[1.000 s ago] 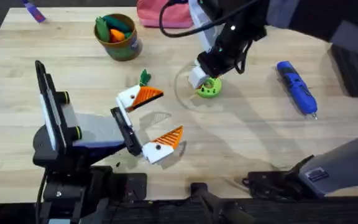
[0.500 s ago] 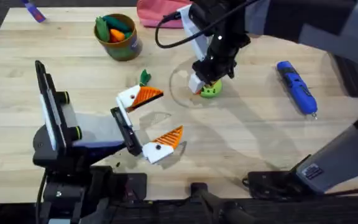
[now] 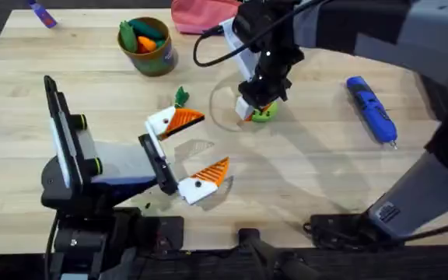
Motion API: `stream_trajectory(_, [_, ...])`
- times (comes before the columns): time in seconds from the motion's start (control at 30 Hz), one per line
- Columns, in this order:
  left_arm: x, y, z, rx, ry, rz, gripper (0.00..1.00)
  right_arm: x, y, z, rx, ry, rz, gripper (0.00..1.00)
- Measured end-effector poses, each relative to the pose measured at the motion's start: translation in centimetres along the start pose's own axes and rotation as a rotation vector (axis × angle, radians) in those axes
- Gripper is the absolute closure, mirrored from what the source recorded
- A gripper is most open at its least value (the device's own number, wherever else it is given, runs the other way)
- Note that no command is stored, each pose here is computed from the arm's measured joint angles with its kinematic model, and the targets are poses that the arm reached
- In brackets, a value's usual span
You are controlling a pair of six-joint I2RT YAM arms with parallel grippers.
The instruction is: Pick up the gripper from the table and insert it into the empty holder that is missing its gripper. Then pick up a screw, insert it into the mounting hole, and use the screwdriver to tighten it. Finally, clean up the table by picking up the vegetable and placing it into the bucket.
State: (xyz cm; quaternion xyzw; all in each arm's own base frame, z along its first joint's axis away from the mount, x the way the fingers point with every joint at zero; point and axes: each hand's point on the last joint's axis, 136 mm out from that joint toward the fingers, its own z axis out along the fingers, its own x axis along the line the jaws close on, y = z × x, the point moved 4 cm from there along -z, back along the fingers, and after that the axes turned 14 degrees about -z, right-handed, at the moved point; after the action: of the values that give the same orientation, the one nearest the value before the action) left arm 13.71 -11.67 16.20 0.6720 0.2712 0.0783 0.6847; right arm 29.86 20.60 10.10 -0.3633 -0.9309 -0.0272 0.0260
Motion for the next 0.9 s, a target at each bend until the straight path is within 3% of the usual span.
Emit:
stream_trajectory(0.3, [0.0,0.0,0.0,0.0,0.0,0.0,0.015,-0.2,0.74,0.26,-0.028,-0.014,-0.004,0.688])
stream_trajectory(0.47, [0.0,0.0,0.0,0.0,0.0,0.0,0.016,-0.25,0.74,0.25,-0.027,-0.018,-0.005,0.769])
stream_trajectory(0.67, [0.0,0.0,0.0,0.0,0.0,0.0,0.015,-0.24,0.76,0.25,-0.028,-0.019,-0.006,0.979])
stream_trajectory(0.9, [0.0,0.0,0.0,0.0,0.0,0.0,0.015,-0.28,0.75,0.25,-0.027,-0.022,-0.005,0.995])
